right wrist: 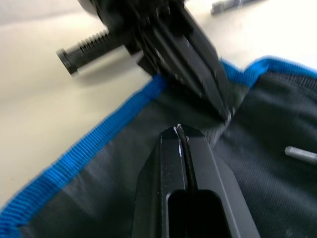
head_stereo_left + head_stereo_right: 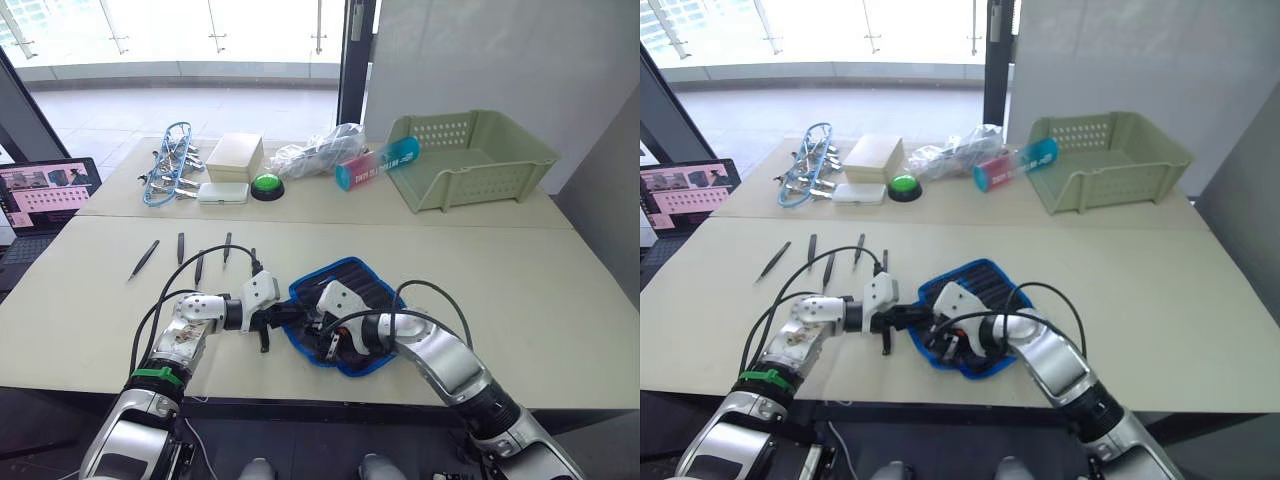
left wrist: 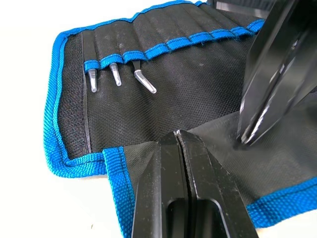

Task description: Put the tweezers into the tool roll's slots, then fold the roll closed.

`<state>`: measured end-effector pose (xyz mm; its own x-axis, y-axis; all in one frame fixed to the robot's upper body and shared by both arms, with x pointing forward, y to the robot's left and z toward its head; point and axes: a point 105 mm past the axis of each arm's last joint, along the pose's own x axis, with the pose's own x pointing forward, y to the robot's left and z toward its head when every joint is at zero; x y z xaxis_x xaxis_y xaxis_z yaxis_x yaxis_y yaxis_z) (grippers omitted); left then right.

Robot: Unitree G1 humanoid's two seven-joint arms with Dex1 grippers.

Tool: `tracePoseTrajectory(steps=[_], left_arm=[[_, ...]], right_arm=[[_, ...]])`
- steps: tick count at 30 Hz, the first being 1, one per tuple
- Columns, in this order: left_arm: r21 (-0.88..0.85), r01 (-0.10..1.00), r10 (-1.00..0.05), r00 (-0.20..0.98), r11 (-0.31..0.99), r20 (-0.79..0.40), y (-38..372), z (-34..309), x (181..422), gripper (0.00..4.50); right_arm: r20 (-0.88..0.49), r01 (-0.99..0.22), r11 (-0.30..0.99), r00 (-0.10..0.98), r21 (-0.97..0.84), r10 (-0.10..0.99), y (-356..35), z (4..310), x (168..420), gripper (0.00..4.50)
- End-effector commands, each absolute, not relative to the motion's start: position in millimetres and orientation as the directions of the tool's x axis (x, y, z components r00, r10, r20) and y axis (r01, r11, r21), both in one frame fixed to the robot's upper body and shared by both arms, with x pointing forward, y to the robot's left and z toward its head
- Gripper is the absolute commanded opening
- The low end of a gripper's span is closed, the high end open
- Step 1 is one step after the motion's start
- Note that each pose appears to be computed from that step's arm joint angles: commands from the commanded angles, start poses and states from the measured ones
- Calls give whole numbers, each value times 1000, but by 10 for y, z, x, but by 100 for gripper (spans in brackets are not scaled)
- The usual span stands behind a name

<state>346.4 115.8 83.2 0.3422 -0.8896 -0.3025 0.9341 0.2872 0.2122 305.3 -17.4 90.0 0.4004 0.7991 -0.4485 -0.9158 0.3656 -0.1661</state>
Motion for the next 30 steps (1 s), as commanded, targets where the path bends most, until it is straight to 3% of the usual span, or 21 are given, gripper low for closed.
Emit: tracePoseTrajectory(steps=[1, 8, 17, 22, 24, 28, 30], left_arm=[[177, 936, -861, 350, 304, -370, 1233, 658, 3445, 2], [179, 934, -858, 354, 308, -371, 1254, 656, 3449, 2], [189, 936, -867, 346, 296, -358, 1245, 680, 3449, 2], [207, 935, -899, 338, 288, -278, 1201, 854, 3451, 2], [178, 924, -916, 366, 337, -166, 1201, 1093, 3482, 2], [110, 894, -901, 432, 433, 37, 1489, 1632, 3431, 2], [66, 859, -860, 503, 508, 83, 1752, 1797, 3395, 2]], right_arm=[[-497, -936, 323, 349, -142, 794, -233, 800, 2939, 0], [-565, -971, 236, 214, -36, 797, -414, 701, 2565, 0], [-588, -969, 246, 182, 30, 788, -542, 681, 2449, 0], [-361, -949, 304, 312, -80, 879, -402, 1115, 2720, 0], [-233, -942, 323, 335, -86, 913, -407, 1409, 2771, 0], [-85, -902, 419, 428, -104, 900, -682, 1801, 2884, 0], [-55, -867, 485, 493, -112, 869, -881, 1872, 2944, 0]])
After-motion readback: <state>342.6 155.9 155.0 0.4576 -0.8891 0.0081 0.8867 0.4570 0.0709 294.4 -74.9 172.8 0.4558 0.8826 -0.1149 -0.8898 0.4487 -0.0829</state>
